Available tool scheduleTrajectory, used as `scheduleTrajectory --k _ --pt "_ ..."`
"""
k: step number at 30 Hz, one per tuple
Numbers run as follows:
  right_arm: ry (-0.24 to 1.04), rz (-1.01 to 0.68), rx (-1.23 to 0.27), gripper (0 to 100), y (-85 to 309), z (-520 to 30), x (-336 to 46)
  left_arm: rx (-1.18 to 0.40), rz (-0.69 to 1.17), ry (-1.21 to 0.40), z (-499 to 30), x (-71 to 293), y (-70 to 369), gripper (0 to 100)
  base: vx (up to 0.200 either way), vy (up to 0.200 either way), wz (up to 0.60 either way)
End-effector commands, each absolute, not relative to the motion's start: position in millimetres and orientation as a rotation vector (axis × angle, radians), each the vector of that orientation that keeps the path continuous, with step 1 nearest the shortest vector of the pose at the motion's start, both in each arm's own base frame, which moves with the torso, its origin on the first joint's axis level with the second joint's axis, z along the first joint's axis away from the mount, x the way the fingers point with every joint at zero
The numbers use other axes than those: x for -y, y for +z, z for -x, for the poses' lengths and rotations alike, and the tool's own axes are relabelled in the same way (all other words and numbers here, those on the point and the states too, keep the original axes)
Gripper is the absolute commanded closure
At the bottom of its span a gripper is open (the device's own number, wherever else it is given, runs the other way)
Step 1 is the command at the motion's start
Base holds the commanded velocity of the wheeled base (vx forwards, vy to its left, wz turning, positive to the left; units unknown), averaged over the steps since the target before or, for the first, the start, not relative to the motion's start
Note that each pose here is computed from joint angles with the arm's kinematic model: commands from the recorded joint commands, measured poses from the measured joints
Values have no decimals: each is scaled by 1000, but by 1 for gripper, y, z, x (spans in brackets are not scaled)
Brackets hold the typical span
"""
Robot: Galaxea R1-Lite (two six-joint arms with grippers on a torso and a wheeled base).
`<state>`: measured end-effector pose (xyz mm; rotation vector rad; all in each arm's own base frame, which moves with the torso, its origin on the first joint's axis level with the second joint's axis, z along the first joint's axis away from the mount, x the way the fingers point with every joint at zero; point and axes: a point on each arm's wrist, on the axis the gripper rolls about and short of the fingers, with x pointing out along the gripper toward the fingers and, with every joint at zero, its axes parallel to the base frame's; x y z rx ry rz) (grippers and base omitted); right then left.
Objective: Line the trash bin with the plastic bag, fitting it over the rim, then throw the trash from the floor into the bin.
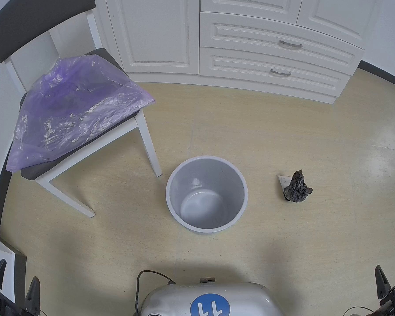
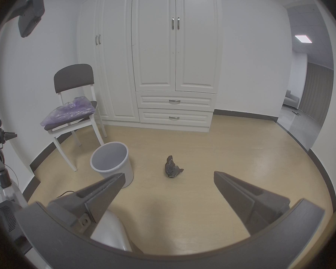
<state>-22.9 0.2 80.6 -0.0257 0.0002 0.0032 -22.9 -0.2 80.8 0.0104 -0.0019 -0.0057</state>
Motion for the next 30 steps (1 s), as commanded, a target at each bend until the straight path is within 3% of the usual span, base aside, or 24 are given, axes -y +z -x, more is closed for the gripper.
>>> scheduleTrajectory --k 1,8,18,27,30 --pt "5 28 0 0 76 23 0 2 -9 -5 23 0 76 0 0 0 0" --pt "2 -26 2 0 76 23 0 2 18 -3 23 0 76 0 0 0 0" --pt "8 41 2 0 76 23 0 7 -49 -37 23 1 76 0 0 0 0" --pt "-5 -18 3 0 76 23 0 5 31 -2 23 0 76 0 0 0 0" --pt "3 45 8 0 76 23 0 16 -42 -18 23 0 77 0 0 0 0"
